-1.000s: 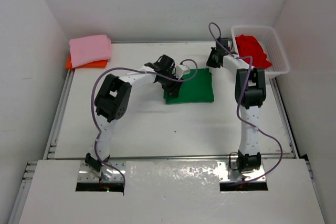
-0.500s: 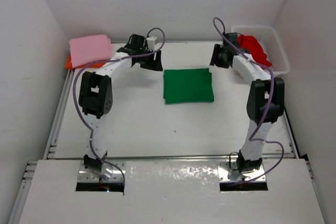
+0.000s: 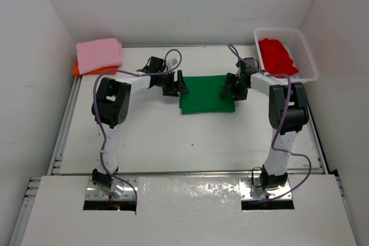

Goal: Fold and stack the t-shirts
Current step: Put the neatly folded tshirt into the corner of the board with the left arm

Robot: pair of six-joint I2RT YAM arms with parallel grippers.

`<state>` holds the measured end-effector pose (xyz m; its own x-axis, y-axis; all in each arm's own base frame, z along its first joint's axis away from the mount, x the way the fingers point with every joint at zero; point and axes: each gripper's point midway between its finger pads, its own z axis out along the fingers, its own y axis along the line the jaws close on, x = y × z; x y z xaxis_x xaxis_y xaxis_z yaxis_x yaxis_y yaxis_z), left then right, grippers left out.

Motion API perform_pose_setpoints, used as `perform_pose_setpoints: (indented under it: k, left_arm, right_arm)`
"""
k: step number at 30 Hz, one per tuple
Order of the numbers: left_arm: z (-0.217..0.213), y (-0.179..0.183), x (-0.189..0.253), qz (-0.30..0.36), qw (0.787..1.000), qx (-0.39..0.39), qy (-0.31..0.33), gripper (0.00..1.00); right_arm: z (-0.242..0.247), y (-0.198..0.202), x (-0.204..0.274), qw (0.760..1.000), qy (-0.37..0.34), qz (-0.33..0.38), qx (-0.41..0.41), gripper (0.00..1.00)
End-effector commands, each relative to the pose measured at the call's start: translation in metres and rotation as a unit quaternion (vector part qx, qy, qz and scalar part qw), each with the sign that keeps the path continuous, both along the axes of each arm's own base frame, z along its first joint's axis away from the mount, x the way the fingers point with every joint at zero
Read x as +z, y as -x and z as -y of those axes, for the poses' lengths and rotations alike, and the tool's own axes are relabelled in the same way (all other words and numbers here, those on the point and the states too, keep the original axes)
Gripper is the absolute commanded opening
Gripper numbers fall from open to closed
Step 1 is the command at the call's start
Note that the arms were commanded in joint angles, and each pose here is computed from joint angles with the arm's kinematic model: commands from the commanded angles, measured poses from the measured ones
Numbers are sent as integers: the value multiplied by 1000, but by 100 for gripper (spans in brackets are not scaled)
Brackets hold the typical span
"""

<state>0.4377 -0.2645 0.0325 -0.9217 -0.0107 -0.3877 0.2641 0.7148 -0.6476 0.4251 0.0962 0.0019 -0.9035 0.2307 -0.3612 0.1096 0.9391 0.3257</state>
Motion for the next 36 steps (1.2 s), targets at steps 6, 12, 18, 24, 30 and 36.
perform_pose_setpoints:
  k: [6, 12, 18, 24, 30, 36]
  left_arm:
    - [16, 51, -74, -133, 991, 30, -1, 71]
    - [22, 71, -102, -183, 982, 28, 28, 63]
    - [29, 45, -95, -139, 988, 9, 63, 0]
    - [-5, 19, -52, -68, 996, 5, 57, 0]
    - [-76, -9, -14, 7, 999, -25, -48, 0]
    - [-153, -38, 9, 51, 971, -93, -213, 0]
  right_arm:
    - [-13, 14, -24, 999, -40, -13, -7, 66]
    - [-30, 25, -34, 996, -90, -18, -2, 65]
    - [-38, 38, -40, 993, -117, -23, -7, 65]
    - [-31, 33, -12, 993, -114, 3, -5, 65]
    - [-12, 36, 31, 997, -62, 37, 8, 67]
    - [-4, 37, 52, 997, -39, 58, 12, 67]
